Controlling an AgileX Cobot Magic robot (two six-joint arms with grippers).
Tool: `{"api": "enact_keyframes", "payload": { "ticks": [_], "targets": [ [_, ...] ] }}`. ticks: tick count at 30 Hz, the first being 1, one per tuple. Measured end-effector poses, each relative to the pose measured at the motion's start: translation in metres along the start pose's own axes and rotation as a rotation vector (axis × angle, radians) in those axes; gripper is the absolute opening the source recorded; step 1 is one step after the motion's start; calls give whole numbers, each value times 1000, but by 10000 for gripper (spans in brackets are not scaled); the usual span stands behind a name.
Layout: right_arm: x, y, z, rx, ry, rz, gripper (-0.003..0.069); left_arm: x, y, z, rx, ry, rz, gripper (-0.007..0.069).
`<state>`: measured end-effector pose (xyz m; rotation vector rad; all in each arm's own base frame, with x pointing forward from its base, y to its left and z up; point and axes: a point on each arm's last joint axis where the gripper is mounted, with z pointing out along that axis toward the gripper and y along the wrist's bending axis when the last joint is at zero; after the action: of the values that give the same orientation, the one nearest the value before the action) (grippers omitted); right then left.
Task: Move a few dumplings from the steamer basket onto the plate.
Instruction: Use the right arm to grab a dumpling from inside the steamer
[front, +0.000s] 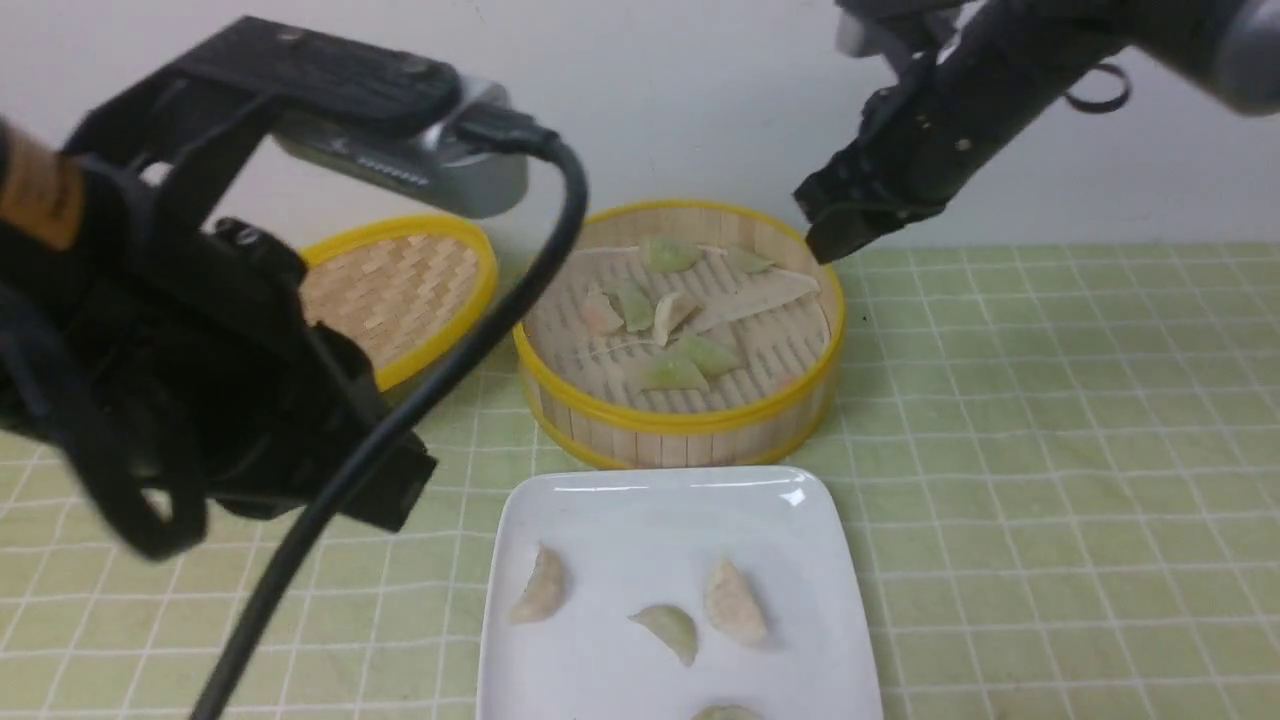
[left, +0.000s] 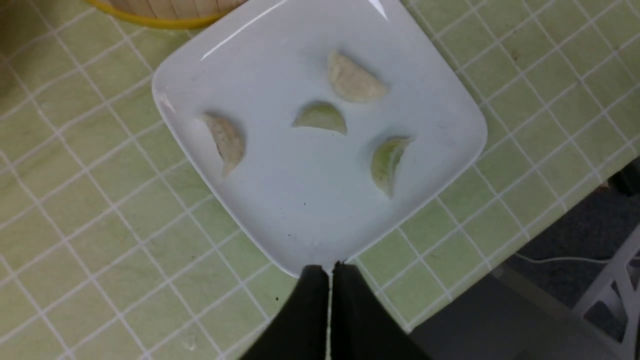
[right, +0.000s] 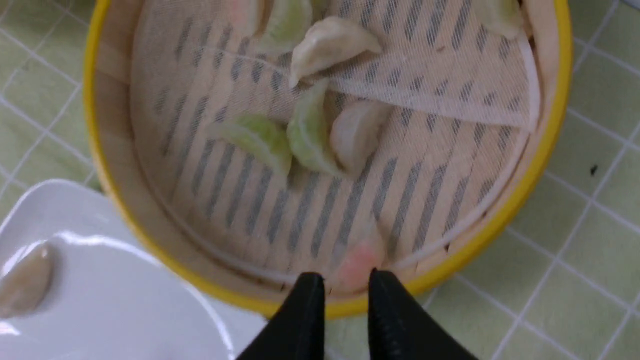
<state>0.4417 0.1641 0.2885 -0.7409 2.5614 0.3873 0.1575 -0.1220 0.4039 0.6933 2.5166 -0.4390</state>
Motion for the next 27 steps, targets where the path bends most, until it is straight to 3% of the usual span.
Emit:
{"api": "enact_keyframes", "payload": {
  "ticks": [6,11,27],
  "targets": [
    [-17,-10,72,1,10,-14,326,19,-1,-17,5,-42,-19,-6],
    [-19,-8,112,5,23,-32,405,26,0,-21,-2,-52,-16,-6],
    [-12,-8,151,32,39,9,400,26,6,-22,-61,-56,-23,-6]
  ]
}}
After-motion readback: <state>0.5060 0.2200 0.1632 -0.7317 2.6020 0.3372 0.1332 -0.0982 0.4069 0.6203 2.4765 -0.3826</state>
